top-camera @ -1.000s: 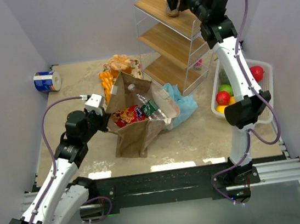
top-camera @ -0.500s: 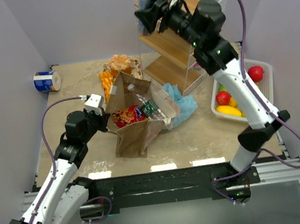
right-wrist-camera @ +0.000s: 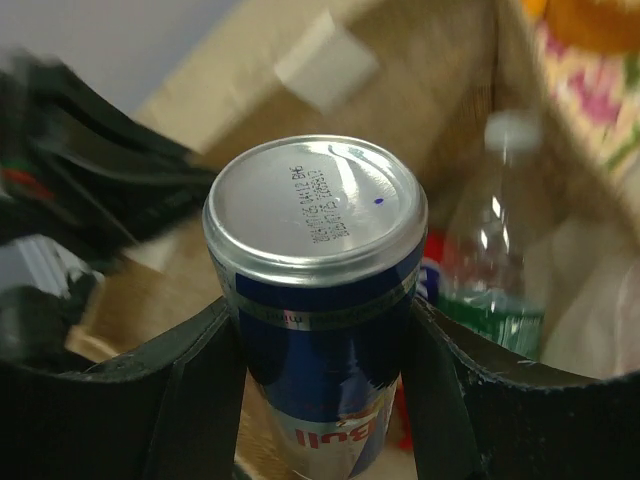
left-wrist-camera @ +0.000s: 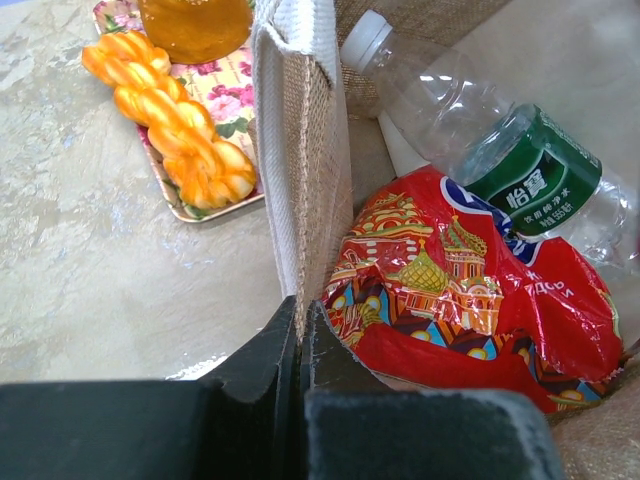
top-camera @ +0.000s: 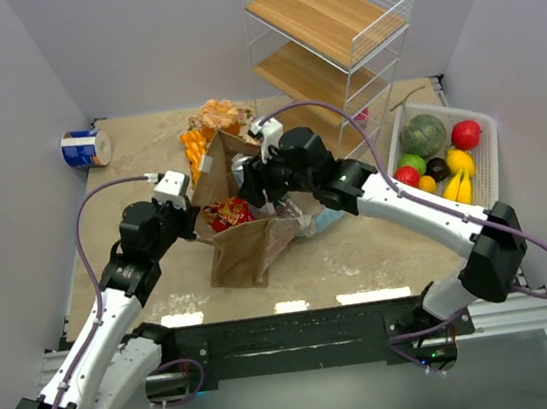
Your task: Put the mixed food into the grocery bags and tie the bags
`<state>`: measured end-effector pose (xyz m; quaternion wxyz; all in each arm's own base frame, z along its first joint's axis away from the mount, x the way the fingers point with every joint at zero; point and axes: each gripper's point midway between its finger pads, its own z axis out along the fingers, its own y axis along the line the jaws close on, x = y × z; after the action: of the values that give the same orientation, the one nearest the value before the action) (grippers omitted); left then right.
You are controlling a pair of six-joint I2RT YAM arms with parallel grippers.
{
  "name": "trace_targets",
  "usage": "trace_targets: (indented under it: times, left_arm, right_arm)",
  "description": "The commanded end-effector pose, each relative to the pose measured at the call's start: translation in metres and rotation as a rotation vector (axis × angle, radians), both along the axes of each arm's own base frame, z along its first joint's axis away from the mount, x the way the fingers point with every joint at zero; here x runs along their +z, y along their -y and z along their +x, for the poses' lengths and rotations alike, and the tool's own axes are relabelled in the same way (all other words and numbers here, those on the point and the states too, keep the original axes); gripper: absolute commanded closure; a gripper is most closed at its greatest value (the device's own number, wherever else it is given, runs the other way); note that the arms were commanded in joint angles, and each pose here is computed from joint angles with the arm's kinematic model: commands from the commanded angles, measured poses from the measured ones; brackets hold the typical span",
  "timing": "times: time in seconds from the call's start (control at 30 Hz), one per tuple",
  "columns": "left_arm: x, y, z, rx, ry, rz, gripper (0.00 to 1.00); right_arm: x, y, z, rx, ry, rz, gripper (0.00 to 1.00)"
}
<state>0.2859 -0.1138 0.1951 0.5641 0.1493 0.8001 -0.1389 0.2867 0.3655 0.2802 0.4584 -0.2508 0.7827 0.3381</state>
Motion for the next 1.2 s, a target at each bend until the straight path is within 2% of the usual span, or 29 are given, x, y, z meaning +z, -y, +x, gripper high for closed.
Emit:
trace_targets:
  times: [0.0,0.17,0.23,0.3,0.33,0.4,0.57,0.67,0.77,0.93,1.13,1.17]
  left_arm:
    - [0.025,0.003,0.013,0.001,0.111,-0.017,1.0]
    - [0.025,0.003,0.013,0.0,0.118,-0.016,1.0]
    - [0.026,0.002,0.013,0.005,0.123,-0.012,1.0]
    - [0.024,-0.001,0.014,0.017,0.12,-0.005,1.0]
    - [0.025,-0.001,0.014,0.019,0.122,-0.005,1.0]
    - [0.026,-0.003,0.014,0.025,0.125,0.0,1.0]
    - [0.029,-0.004,0.014,0.035,0.133,-0.004,1.0]
    - [0.033,-0.006,0.013,0.041,0.147,-0.005,1.0]
    - [0.033,-0.006,0.012,0.041,0.149,-0.006,1.0]
    - [0.034,-0.006,0.011,0.04,0.15,-0.008,1.0]
    - [0.032,-0.003,0.011,0.028,0.142,-0.012,1.0]
    - [0.032,-0.004,0.011,0.029,0.141,-0.013,1.0]
  right_arm:
    - [0.015,-0.005,0.001,-0.029,-0.017,0.077,0.84]
    - [-0.023,-0.022,0.002,0.021,-0.081,-0.024,0.77]
    - [-0.032,-0.027,-0.006,0.061,-0.11,-0.052,0.49]
    - [-0.033,-0.033,-0.016,0.108,-0.13,-0.063,0.13]
    - [-0.03,-0.032,-0.019,0.115,-0.131,-0.06,0.07]
    - [-0.01,-0.025,-0.023,0.111,-0.104,-0.049,0.02]
    - [0.051,0.008,-0.031,0.04,-0.013,-0.004,0.01]
    - [0.053,0.048,-0.024,-0.111,-0.009,-0.059,0.01]
    - [0.021,0.092,-0.015,-0.248,-0.073,-0.175,0.01]
    - [-0.035,0.147,-0.011,-0.391,-0.164,-0.268,0.01]
    - [-0.099,0.152,-0.006,-0.43,-0.224,-0.342,0.01]
    - [-0.111,0.15,-0.006,-0.42,-0.237,-0.35,0.05]
